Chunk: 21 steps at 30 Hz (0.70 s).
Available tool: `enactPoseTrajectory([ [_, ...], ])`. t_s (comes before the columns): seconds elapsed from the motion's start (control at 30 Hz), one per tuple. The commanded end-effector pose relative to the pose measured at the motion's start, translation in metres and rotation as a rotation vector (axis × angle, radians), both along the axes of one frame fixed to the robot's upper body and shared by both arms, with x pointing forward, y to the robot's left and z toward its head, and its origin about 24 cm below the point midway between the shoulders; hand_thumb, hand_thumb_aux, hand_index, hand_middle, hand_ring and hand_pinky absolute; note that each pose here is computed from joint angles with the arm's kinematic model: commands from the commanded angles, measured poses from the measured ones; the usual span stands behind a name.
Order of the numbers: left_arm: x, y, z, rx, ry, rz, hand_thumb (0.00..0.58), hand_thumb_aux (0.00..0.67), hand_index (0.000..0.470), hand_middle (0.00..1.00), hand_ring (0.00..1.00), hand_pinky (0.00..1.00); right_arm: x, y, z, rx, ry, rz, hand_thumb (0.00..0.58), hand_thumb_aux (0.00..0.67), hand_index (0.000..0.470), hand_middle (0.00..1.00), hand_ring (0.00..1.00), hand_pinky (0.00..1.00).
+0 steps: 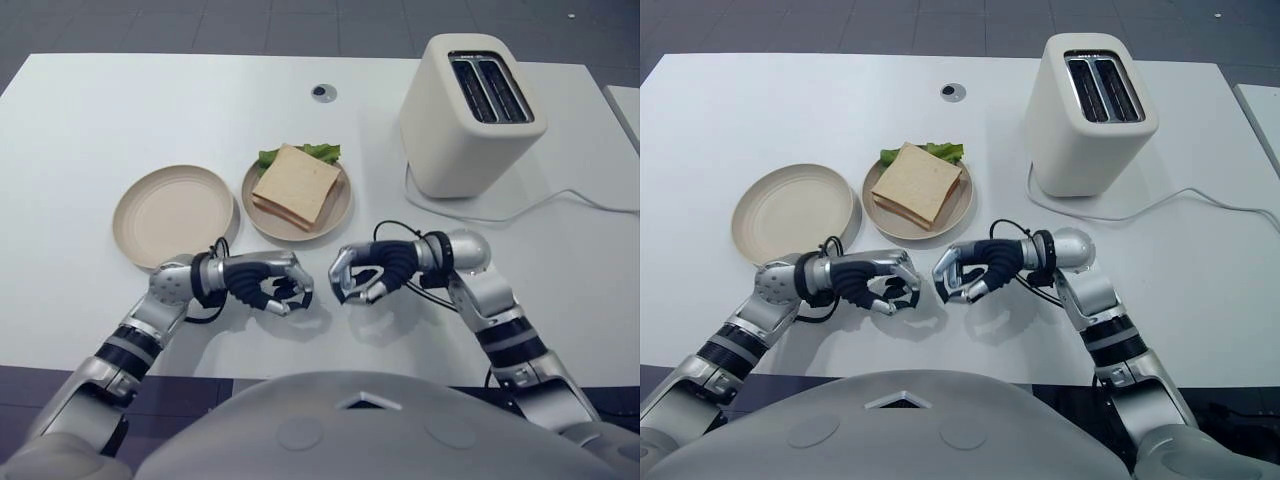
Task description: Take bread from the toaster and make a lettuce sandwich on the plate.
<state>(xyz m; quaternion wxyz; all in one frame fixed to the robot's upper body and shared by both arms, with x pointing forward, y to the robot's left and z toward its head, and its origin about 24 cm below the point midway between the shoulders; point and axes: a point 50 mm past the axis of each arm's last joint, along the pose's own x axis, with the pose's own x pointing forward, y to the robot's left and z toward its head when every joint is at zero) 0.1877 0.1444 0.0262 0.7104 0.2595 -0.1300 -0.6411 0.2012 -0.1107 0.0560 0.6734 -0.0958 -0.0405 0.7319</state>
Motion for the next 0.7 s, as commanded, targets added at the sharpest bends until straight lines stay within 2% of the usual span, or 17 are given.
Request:
enactPoseTrajectory([
  [0.03,0.019,0.014,-0.028,0.312,-0.051,0.095,0.58,0.67,0.47,1.0,1.0,1.0,0.005,0.001,-0.037,-0.263,-0.073,-0.043,0.58,0.67,0.47,1.0,1.0,1.0],
  [0.1,0.032,0.019,-0.033,0.4,-0.124,0.179,0.58,0.67,0.47,1.0,1.0,1.0,0.018,0.003,-0.049,-0.334,-0.122,-0.147,0.58,0.67,0.47,1.0,1.0,1.0],
  [0.17,0.05,0.02,-0.03,0.427,-0.226,0.287,0.58,0.67,0.47,1.0,1.0,1.0,0.04,0.004,-0.053,-0.359,-0.185,-0.315,0.58,0.67,0.47,1.0,1.0,1.0],
  [0.3,0.078,0.005,-0.017,0.387,-0.427,0.475,0.58,0.67,0.47,1.0,1.0,1.0,0.085,0.003,-0.047,-0.331,-0.262,-0.688,0.58,0.67,0.47,1.0,1.0,1.0],
  [0.4,0.091,-0.009,-0.008,0.305,-0.525,0.577,0.58,0.67,0.47,1.0,1.0,1.0,0.105,0.001,-0.041,-0.277,-0.299,-0.88,0.58,0.67,0.47,1.0,1.0,1.0],
  [0.43,0.097,-0.013,-0.004,0.265,-0.546,0.631,0.578,0.633,0.444,1.0,1.0,1.0,0.109,0.002,-0.038,-0.252,-0.312,-0.927,0.58,0.67,0.47,1.0,1.0,1.0],
  [0.47,0.103,-0.016,0.001,0.215,-0.568,0.706,0.527,0.468,0.328,1.0,1.0,1.0,0.113,0.002,-0.036,-0.23,-0.324,-0.964,0.58,0.67,0.47,1.0,1.0,1.0],
  [0.5,0.108,-0.018,0.005,0.168,-0.58,0.77,0.441,0.342,0.24,0.98,0.98,0.98,0.115,0.002,-0.033,-0.206,-0.332,-0.993,0.58,0.67,0.47,1.0,1.0,1.0],
  [0.53,0.109,-0.021,0.009,0.106,-0.573,0.813,0.152,0.095,0.066,0.81,0.81,0.81,0.117,0.001,-0.028,-0.16,-0.339,-1.028,0.58,0.67,0.47,1.0,1.0,1.0],
  [0.57,0.11,-0.023,0.013,0.034,-0.551,0.848,0.0,0.0,0.0,0.71,0.71,0.71,0.119,0.0,-0.021,-0.107,-0.351,-1.062,0.58,0.67,0.47,1.0,1.0,1.0],
  [0.6,0.11,-0.025,0.019,-0.044,-0.531,0.873,0.0,0.0,0.0,0.49,0.49,0.49,0.12,-0.002,-0.014,-0.049,-0.36,-1.093,0.58,0.67,0.47,1.0,1.0,1.0],
  [0.63,0.108,-0.026,0.026,-0.127,-0.52,0.883,0.0,0.0,0.0,0.36,0.36,0.36,0.121,-0.004,-0.006,0.012,-0.369,-1.117,0.58,0.67,0.47,1.0,1.0,1.0],
  [0.67,0.106,-0.026,0.034,-0.218,-0.496,0.892,0.0,0.0,0.0,0.16,0.16,0.16,0.121,-0.006,0.002,0.078,-0.378,-1.142,0.579,0.638,0.448,1.0,1.0,1.0],
  [0.7,0.103,-0.026,0.044,-0.329,-0.474,0.894,0.0,0.0,0.0,0.0,0.0,0.0,0.12,-0.009,0.01,0.151,-0.386,-1.164,0.294,0.2,0.14,1.0,1.0,1.0],
])
